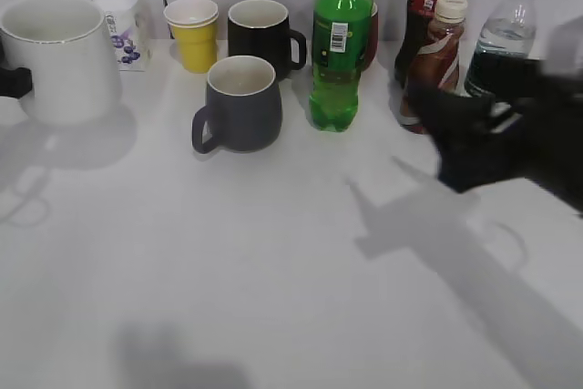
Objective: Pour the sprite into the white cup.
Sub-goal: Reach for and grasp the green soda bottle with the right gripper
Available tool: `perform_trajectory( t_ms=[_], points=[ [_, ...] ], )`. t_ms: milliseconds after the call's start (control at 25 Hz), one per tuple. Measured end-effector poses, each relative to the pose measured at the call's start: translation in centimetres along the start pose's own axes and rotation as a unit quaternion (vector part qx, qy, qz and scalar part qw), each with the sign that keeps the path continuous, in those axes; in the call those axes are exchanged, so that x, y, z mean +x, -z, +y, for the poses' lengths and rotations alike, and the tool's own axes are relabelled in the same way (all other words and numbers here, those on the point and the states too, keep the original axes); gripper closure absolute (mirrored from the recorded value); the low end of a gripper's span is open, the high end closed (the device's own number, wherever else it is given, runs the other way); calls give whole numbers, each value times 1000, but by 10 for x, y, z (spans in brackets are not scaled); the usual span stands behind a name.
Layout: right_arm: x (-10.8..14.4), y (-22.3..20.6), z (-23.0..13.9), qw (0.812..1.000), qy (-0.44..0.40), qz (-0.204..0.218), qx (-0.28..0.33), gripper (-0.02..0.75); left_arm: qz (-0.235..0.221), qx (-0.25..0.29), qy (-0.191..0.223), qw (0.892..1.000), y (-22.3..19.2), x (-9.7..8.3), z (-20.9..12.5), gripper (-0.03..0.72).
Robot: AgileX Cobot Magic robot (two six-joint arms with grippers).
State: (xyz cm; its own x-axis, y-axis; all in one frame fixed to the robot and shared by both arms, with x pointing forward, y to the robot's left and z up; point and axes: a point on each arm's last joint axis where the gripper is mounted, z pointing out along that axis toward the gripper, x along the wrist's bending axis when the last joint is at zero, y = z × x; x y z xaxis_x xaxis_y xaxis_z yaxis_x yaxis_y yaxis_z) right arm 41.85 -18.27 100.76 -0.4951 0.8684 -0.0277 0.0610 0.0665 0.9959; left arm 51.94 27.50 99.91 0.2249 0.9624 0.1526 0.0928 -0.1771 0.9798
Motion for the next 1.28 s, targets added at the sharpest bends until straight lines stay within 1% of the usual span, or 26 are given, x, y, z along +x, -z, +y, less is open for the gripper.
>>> perform_trajectory(
  t_ms=[80,120,240,320,440,600,760,840,960,1080,1160,1200,1240,1280],
  points=[
    [5,-18,-6,999,23,16,-28,162,0,2,-1,1000,1,0,1,648],
    [8,-29,-11,999,25,24,-32,137,1,5,-3,1000,3,0,2,648],
    [11,-59,-22,999,-2,23,-28,98,5,4,-7,1000,9,1,11,648],
    [12,-78,-30,1000,-15,14,-18,91,8,-2,-10,1000,16,2,19,648],
    [12,-106,-38,1000,-27,0,-10,88,2,-15,-17,1000,26,-4,33,648],
    [9,-135,-41,998,-50,-32,-2,88,-20,-23,-25,999,38,-18,47,648],
    [8,-161,-48,997,-51,-52,24,88,-53,-19,-39,998,49,-35,56,648],
    [6,-175,-53,995,-60,-73,37,88,-69,-19,-44,996,55,-43,60,648],
    [5,-191,-58,993,-56,-91,47,88,-86,-22,-49,995,63,-51,66,648],
    [3,-205,-58,992,-53,-102,52,90,-94,-21,-53,994,70,-55,69,648],
    [3,-213,-56,992,-53,-105,48,106,-97,-21,-54,994,74,-56,71,648],
    [2,-216,-57,992,-54,-107,49,129,-98,-20,-55,993,75,-56,72,648],
    [2,-217,-57,992,-53,-108,49,175,-97,-16,-56,994,76,-56,71,648],
    [2,-217,-57,992,-45,-108,52,247,-97,-12,-58,994,77,-56,71,648]
  ],
)
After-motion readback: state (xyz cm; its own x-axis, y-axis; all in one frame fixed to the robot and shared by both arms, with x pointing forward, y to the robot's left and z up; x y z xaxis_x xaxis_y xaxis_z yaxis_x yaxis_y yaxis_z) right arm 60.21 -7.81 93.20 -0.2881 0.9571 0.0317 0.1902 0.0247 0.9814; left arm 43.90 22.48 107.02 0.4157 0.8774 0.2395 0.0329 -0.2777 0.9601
